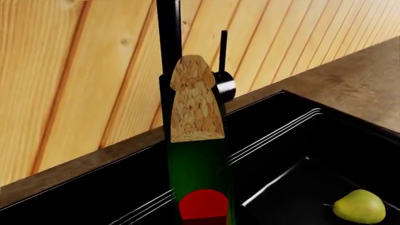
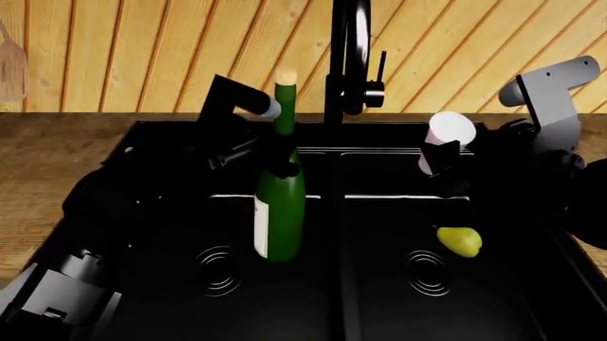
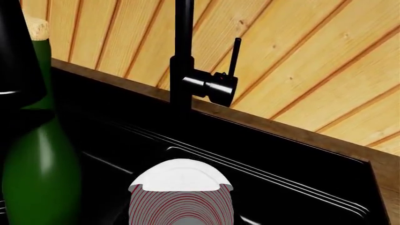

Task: Pick the bottle and cup and place them in the sink. Then turn on the water.

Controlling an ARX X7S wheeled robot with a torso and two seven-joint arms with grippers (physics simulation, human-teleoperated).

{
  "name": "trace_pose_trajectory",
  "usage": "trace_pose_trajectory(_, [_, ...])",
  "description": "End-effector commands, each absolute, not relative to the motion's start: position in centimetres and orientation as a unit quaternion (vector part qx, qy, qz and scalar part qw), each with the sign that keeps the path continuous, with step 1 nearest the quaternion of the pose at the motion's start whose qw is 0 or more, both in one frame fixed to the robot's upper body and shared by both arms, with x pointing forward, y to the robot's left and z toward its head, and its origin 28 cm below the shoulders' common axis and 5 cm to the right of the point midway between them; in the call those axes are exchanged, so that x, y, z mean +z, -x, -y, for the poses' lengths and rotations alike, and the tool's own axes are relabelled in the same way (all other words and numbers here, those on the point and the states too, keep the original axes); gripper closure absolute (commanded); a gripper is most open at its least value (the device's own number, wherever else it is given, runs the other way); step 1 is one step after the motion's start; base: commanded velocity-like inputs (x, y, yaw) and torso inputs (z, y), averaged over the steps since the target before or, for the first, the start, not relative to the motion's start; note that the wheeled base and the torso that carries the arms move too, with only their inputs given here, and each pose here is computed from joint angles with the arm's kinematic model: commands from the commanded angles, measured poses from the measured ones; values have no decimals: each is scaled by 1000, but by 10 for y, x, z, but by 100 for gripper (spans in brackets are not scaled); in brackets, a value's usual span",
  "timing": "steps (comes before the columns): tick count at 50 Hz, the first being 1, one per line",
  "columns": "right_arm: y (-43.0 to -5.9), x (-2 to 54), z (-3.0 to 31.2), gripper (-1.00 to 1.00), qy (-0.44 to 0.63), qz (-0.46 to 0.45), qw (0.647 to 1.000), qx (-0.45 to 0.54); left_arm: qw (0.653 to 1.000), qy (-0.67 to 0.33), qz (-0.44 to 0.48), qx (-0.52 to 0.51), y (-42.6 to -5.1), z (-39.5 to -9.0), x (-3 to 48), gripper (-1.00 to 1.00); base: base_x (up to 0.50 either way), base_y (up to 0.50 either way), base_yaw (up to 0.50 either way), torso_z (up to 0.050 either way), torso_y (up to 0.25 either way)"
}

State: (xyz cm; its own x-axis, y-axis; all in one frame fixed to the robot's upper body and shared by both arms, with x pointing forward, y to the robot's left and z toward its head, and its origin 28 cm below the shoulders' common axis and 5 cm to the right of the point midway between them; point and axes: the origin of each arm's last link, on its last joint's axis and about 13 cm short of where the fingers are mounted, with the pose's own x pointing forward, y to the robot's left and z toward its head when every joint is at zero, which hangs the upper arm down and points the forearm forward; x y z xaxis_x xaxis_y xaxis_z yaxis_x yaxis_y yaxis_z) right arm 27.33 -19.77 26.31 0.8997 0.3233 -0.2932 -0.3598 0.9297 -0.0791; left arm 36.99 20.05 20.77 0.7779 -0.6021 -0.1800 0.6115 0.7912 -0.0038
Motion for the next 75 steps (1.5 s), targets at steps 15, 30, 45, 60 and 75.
trace_pose_trajectory(15, [-273, 262, 198, 100, 67, -138, 972, 176, 939, -21, -99, -327, -365, -200, 195, 100, 0, 0, 0, 0, 1])
trace_pose_trajectory(30, [-273, 262, 198, 100, 67, -139, 972, 175, 936, -24, -113, -333, -362, -201, 188, 100, 0, 0, 0, 0, 0])
trace_pose_trajectory(45, [-272, 263, 198, 100, 67, -138, 972, 176, 933, -19, -124, -337, -361, -202, 192, -100, 0, 0, 0, 0, 0])
trace_pose_trajectory(60, [-272, 265, 197, 100, 68, -136, 972, 178, 933, -16, -115, -340, -354, -210, 202, -100, 0, 0, 0, 0, 0])
trace_pose_trajectory(75, [-273, 266, 196, 100, 69, -136, 972, 179, 936, -12, -97, -337, -350, -217, 217, -100, 0, 0, 0, 0, 0])
